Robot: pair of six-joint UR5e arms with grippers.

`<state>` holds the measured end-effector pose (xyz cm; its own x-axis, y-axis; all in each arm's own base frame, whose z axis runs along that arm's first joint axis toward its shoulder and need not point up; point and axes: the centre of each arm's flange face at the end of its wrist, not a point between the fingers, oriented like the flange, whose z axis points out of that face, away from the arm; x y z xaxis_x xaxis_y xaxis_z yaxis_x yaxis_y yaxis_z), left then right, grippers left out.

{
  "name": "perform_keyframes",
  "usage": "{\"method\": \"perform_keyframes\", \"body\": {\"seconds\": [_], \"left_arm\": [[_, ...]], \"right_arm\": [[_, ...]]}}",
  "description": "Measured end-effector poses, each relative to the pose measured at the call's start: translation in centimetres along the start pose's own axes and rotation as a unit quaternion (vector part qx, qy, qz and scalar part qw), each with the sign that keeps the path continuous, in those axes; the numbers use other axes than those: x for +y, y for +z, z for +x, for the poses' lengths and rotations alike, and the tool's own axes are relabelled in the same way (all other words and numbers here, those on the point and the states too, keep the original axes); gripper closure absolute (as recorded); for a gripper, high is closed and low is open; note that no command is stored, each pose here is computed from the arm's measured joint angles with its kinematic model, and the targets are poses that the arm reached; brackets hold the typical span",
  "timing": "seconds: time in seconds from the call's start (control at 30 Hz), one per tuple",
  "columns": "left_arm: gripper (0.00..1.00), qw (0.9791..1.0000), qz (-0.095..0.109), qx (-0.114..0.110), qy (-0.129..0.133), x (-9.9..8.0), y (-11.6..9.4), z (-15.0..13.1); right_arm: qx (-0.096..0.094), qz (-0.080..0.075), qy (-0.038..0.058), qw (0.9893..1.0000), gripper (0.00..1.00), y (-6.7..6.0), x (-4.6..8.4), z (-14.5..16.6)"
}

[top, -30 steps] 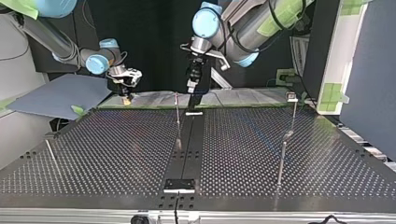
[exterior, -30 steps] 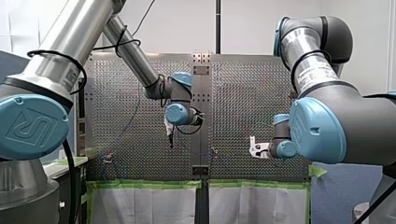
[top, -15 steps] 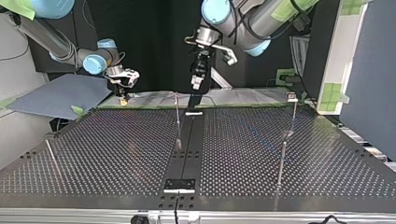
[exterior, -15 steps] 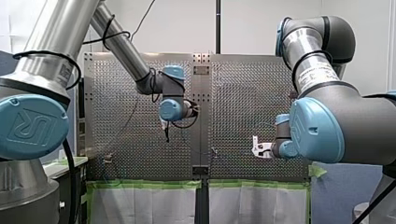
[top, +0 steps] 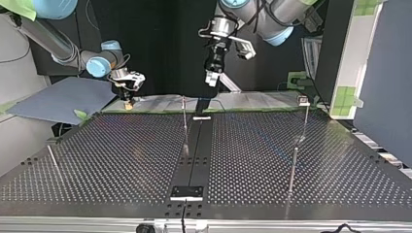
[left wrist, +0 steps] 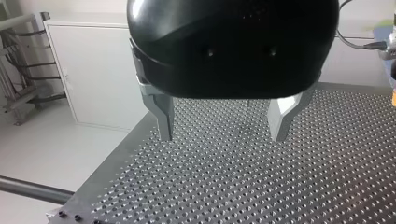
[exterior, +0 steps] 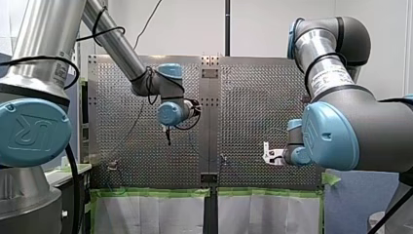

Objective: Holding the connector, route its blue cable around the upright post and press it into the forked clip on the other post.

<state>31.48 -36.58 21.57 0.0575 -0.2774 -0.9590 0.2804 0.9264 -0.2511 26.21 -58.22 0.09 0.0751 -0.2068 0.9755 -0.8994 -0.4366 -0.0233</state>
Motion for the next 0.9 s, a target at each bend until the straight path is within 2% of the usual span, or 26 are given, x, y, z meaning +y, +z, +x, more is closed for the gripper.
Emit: {"method": "perform_keyframes", "body": {"seconds": [0.27, 0.4, 0.67, 0.9], "left_arm": [[0.0, 1.0, -0.004, -0.001, -0.001, 1.1, -2.2, 1.3], [0.0, 1.0, -0.006, 0.005, 0.002, 1.8, -3.3, 2.0], [0.0, 0.9993, -0.017, 0.031, 0.015, 3.4, -6.0, 3.5], [0.0, 0.9978, -0.022, 0.057, 0.027, 4.6, -8.4, 4.7]], "right_arm": [[0.0, -0.005, -0.0001, 1.0, 1.0, 0.0, 0.4, 0.0], [0.0, -0.007, 0.0002, 1.0, 1.0, 0.0, 0.6, 0.0], [0.002, -0.014, -0.0014, 0.9999, 1.0, -0.1, 1.4, 0.4], [0.02, -0.022, -0.0042, 0.9996, 1.0, -0.1, 2.2, 2.9]]}}
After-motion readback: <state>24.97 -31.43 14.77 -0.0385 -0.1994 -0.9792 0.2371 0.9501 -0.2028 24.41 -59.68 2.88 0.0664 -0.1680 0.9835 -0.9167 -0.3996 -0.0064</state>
